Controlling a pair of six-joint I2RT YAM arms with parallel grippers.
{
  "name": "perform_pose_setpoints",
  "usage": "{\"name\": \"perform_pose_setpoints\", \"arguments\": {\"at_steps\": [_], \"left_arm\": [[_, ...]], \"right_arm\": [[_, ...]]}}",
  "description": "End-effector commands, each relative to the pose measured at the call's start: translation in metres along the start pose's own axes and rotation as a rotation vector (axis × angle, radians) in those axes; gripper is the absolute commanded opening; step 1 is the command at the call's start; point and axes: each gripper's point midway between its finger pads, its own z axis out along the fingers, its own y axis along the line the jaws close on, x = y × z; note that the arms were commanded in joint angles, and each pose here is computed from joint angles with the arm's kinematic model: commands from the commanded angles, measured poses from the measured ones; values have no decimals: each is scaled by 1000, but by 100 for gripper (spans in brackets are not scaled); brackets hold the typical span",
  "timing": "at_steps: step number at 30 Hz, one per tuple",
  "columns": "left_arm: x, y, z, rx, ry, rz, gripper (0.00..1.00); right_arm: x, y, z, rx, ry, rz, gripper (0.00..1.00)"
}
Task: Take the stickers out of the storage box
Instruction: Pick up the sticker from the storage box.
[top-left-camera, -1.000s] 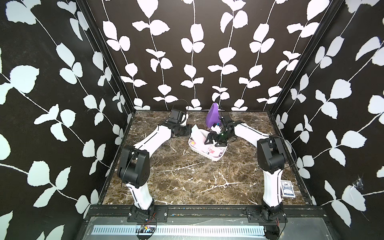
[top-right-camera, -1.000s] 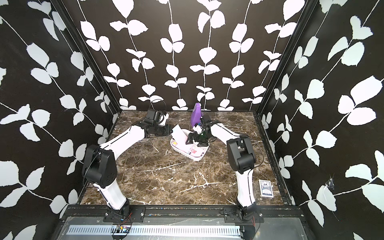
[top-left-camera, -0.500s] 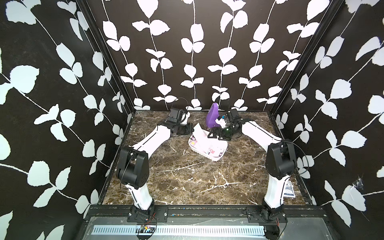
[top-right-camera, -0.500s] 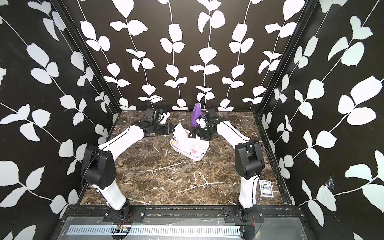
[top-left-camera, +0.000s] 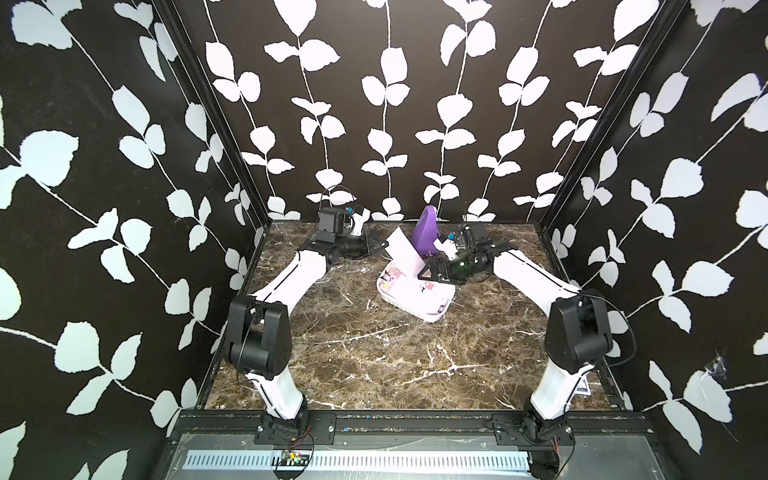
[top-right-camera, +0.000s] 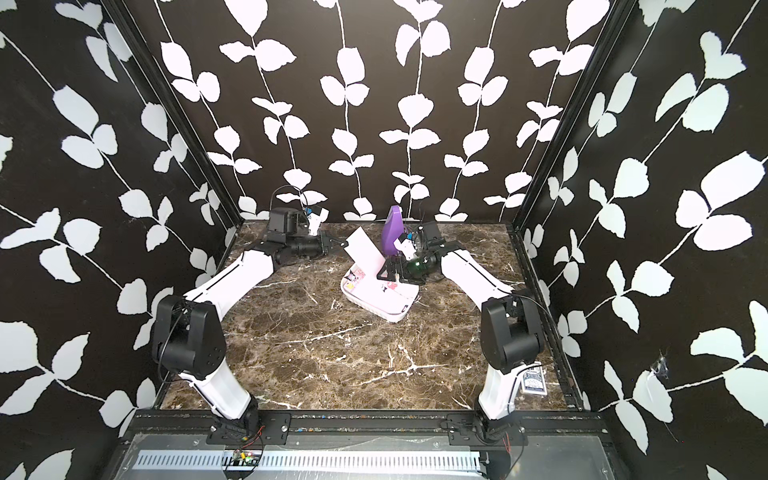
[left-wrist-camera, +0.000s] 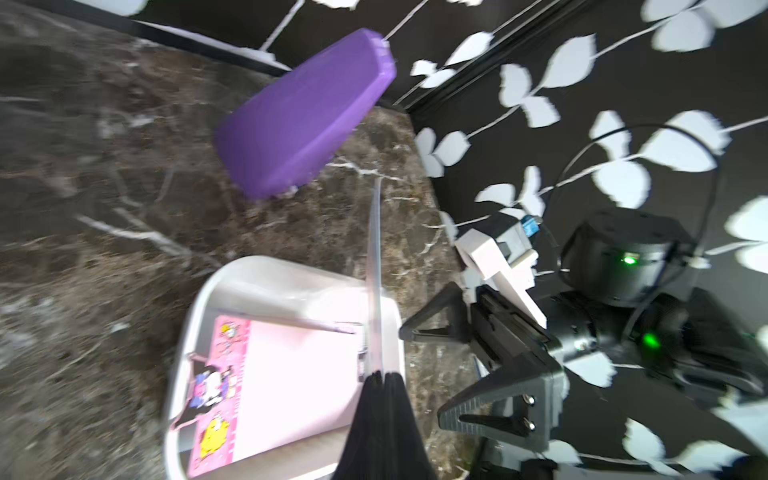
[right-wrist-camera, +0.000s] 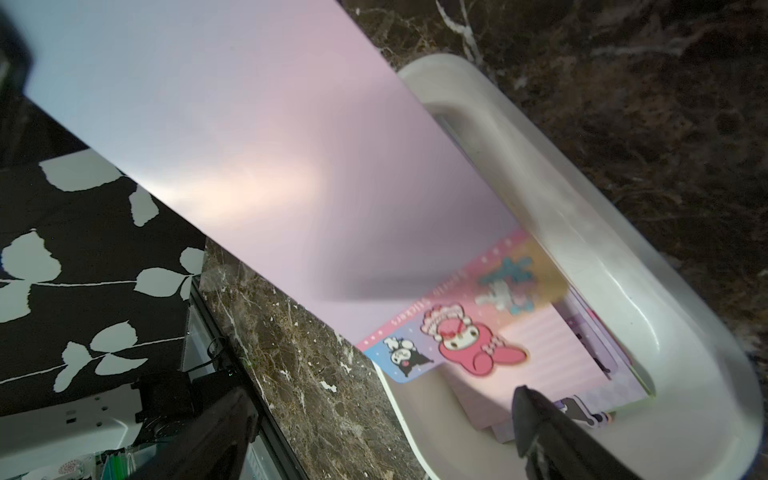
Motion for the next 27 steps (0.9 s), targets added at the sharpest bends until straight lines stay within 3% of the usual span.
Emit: {"name": "perform_pose_setpoints", "arguments": {"at_steps": [1,10,16,21,25,27], "left_arm": [[-5,-31,-12,152,-6,4,0],[11,-43,-21,178,82,71,0],[20,-57,-26,256,126,90,0],[22,-69,-30,324,138,112,0],[24,-71,-31,342,140,119,0],[25,-72,-31,355,144,123,0]], "right_arm": [[-2,6,-7,-40,-23,-36,98],[-6,10,-28,-76,-81,-62,96],[-6,24,-32,-176,-91,-83,91],[-3,35,-30,-264,-72,-87,81],[1,42,-31,-325,-60,-89,63],[1,44,-31,-340,-61,-91,60]]}}
